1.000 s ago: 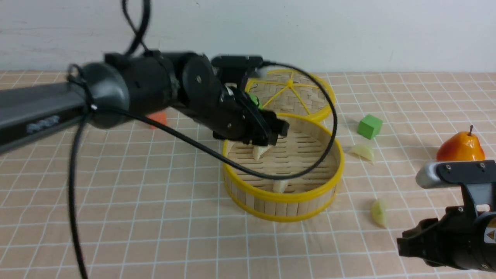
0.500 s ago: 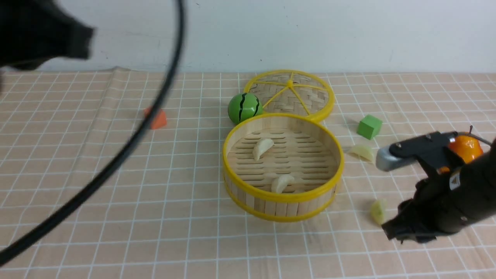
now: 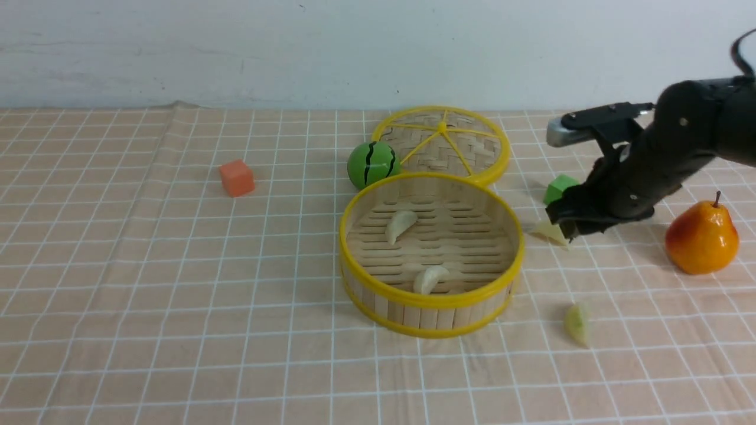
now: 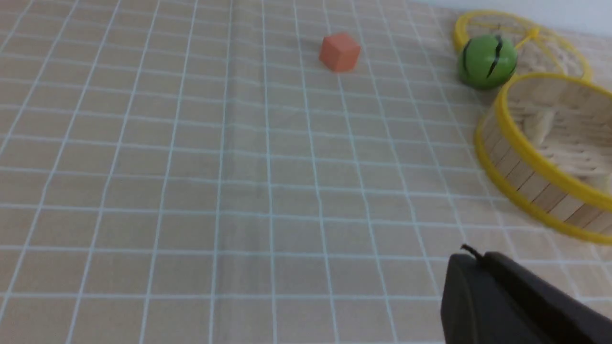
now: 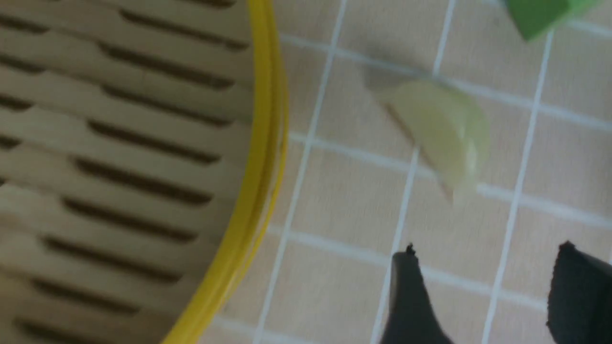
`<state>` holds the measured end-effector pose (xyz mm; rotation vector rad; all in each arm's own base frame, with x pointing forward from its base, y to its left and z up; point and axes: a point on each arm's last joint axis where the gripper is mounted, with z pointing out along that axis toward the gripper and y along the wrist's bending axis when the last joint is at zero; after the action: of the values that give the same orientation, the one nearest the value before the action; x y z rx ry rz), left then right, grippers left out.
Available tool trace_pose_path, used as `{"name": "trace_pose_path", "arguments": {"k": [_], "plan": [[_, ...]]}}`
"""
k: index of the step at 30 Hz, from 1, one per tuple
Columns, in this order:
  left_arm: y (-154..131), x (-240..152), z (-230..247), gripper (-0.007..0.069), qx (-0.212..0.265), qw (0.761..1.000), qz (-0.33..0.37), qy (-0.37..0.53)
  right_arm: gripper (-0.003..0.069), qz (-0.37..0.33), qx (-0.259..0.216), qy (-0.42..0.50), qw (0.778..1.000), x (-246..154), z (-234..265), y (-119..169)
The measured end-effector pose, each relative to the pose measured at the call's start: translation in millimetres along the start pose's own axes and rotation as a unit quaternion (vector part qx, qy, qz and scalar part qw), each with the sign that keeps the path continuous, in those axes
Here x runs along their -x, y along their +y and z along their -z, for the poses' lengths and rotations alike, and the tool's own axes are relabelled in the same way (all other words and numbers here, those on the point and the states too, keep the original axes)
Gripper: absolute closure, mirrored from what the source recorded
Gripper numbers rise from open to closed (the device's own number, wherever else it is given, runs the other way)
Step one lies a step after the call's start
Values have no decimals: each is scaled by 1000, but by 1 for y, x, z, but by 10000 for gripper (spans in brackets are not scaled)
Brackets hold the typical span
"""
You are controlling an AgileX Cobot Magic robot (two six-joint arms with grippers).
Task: Put the dumplings into the steamer on the table with the brown tablecloth.
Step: 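Reach for and grasp a dumpling lying on the table beside the steamer, then place the dumpling in the bamboo steamer basket with the right gripper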
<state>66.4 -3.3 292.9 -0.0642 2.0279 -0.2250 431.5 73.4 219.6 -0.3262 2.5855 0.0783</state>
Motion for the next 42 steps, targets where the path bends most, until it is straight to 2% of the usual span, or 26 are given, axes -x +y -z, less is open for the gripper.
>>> {"name": "trace_pose_path", "arguments": {"k": [5, 11, 16, 20, 23, 26, 29, 36, 38, 42], "plan": [[2, -29, -22, 639, -3, 998, -58, 17, 264, 18, -3, -5, 1000, 22, -41, -4], [-2, -27, -24, 639, -22, 996, -80, -12, 293, 31, -3, 42, 999, 12, -73, -6], [-1, -26, -24, 639, -20, 996, -88, -17, 415, 83, -10, 56, 995, 13, -69, -7], [-2, -26, -24, 639, -22, 995, -90, -21, 417, 94, -12, 42, 995, 30, -45, -7], [-2, -26, -24, 639, -22, 995, -91, -22, 417, 53, 20, -5, 998, 51, -14, 0], [-2, -25, -24, 639, -20, 995, -96, -26, 417, 3, 91, -47, 995, 68, 15, 15], [-1, -25, -24, 639, -18, 994, -100, -27, 417, 21, 139, -47, 989, 69, 16, 32], [-1, -25, -24, 639, -17, 994, -102, -27, 416, 87, 169, -21, 982, 57, -27, 70], [-1, -25, -24, 639, -17, 994, -102, -27, 385, 87, 169, -16, 982, 53, -43, 74], [-1, -25, -24, 639, -17, 994, -102, -27, 228, 85, 168, -3, 982, 48, -56, 75]]}}
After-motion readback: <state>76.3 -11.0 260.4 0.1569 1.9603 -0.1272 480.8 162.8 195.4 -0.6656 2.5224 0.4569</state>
